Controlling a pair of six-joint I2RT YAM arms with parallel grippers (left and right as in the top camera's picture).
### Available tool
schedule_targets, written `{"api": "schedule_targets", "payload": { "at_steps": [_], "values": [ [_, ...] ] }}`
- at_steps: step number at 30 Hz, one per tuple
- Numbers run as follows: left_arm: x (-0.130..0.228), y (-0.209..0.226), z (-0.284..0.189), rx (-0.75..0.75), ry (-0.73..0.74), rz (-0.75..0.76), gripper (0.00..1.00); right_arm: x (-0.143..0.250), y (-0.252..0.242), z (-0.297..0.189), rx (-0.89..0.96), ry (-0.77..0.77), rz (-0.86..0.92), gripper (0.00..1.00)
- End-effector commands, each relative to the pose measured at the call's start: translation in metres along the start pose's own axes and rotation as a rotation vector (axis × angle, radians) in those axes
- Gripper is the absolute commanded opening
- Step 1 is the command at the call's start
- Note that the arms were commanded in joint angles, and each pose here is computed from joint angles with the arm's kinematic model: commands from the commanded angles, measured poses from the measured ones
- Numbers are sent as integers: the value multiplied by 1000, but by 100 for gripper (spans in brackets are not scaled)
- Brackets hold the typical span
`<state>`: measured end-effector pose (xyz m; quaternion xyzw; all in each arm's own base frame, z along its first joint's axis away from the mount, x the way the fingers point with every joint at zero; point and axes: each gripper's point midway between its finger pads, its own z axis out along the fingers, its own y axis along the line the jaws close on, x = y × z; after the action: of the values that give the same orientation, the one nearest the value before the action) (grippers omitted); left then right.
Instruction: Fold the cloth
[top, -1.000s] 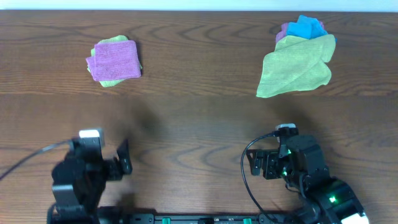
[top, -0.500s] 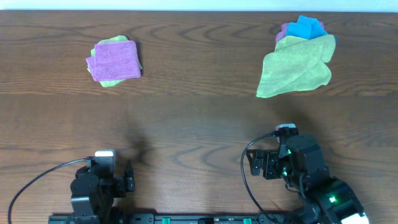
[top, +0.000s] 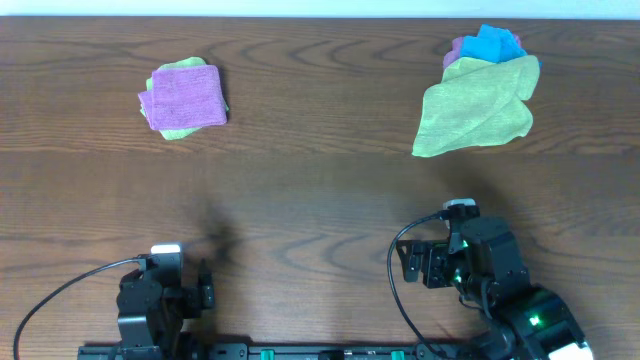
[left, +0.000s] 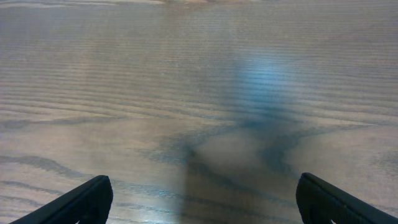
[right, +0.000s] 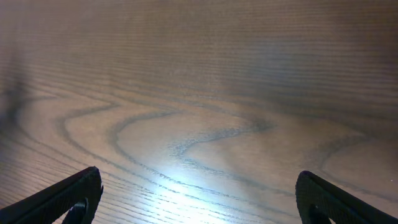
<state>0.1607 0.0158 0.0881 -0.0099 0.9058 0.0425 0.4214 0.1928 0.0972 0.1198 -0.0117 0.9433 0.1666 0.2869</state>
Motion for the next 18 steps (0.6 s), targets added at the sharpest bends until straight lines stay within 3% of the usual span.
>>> {"api": "schedule_targets", "payload": {
  "at_steps": [1,14,18],
  "values": [
    [17,4,7,-28,54,30,95,-1,-3,-1,12,-8,17,99],
    [17,4,7,-28,54,30,95,-2,-4,-3,14,-17,10,99],
    [17,4,7,-28,54,30,95,-11,-33,-13,122,-103,47,99]
  ]
}}
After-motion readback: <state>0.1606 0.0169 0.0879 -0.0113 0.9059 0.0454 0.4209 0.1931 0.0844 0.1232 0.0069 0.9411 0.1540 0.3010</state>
